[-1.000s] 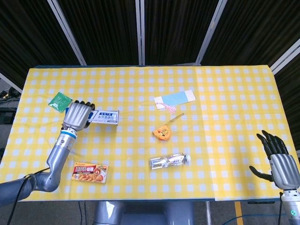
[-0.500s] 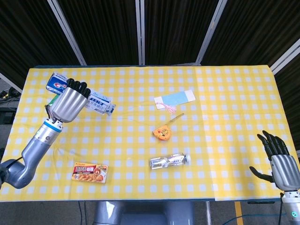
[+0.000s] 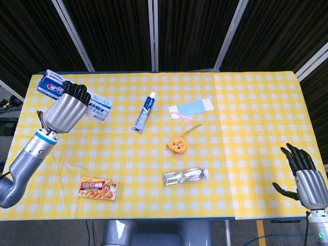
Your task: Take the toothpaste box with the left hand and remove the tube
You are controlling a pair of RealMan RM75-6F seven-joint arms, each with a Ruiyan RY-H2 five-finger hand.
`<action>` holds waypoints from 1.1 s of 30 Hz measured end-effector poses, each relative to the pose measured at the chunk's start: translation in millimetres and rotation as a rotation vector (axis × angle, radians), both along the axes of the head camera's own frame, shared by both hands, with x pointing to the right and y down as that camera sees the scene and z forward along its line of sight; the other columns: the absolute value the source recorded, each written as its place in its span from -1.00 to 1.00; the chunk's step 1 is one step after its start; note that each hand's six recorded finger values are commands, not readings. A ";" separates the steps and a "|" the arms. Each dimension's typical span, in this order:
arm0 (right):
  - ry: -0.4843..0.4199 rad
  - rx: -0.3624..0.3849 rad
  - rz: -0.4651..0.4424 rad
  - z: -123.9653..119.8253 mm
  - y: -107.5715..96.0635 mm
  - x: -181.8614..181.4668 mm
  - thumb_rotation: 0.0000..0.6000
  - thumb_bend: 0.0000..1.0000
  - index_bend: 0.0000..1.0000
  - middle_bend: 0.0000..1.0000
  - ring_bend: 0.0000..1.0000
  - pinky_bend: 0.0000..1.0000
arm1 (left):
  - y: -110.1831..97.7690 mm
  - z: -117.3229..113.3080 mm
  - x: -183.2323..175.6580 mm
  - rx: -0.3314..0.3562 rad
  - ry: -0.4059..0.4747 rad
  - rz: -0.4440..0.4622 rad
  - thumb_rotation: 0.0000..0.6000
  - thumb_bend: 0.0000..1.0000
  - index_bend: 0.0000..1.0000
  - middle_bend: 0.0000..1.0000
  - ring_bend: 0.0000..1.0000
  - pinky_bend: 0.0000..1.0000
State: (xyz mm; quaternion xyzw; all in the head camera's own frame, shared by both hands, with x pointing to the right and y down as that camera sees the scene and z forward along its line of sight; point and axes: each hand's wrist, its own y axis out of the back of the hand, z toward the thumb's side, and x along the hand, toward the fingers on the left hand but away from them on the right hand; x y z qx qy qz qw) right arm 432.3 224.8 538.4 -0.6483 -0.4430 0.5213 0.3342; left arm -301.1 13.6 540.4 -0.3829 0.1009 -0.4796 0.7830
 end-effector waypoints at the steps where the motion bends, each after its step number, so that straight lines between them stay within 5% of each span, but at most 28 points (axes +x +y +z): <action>1: 0.001 -0.002 0.001 0.5 0.0 0.1 1.00 -0.83 -0.99 -1.00 -1.00 -1.00 | 0.3 0.4 -0.6 -0.010 0.016 -0.014 1.00 -0.22 -0.07 -0.36 -0.28 -0.24; 8: 0.002 -0.007 -0.002 1.3 0.5 -0.5 1.00 -0.83 -0.99 -1.00 -1.00 -1.00 | 12.8 19.2 -3.5 -0.211 0.221 -0.193 1.00 -0.23 -0.17 -0.51 -0.41 -0.31; 13: 0.004 -0.009 0.008 1.3 0.1 2.0 1.00 -0.83 -0.99 -1.00 -1.00 -1.00 | 36.6 51.3 0.0 -0.424 0.378 -0.345 1.00 -0.39 -0.56 -0.95 -0.86 -0.79; 17: 0.011 -0.017 0.008 3.3 0.3 2.9 1.00 -0.83 -0.99 -1.00 -1.00 -1.00 | 64.3 78.2 6.6 -0.598 0.514 -0.460 1.00 -0.54 -0.83 -1.00 -1.00 -1.00; 20: 0.016 -0.022 0.008 4.5 0.5 3.1 1.00 -0.83 -0.99 -1.00 -1.00 -1.00 | 82.0 89.8 4.2 -0.662 0.546 -0.508 1.00 -0.61 -0.94 -1.00 -1.00 -1.00; 26: 0.035 -0.033 0.010 8.5 0.9 4.9 1.00 -0.83 -0.99 -1.00 -1.00 -1.00 | 101.7 93.3 -13.6 -0.681 0.590 -0.584 1.00 -0.65 -1.00 -1.00 -1.00 -1.00; 33: 0.058 -0.035 0.010 11.4 0.1 5.6 1.00 -0.83 -0.99 -1.00 -1.00 -1.00 | 128.0 79.8 -51.2 -0.555 0.624 -0.628 1.00 -0.76 -1.00 -1.00 -1.00 -1.00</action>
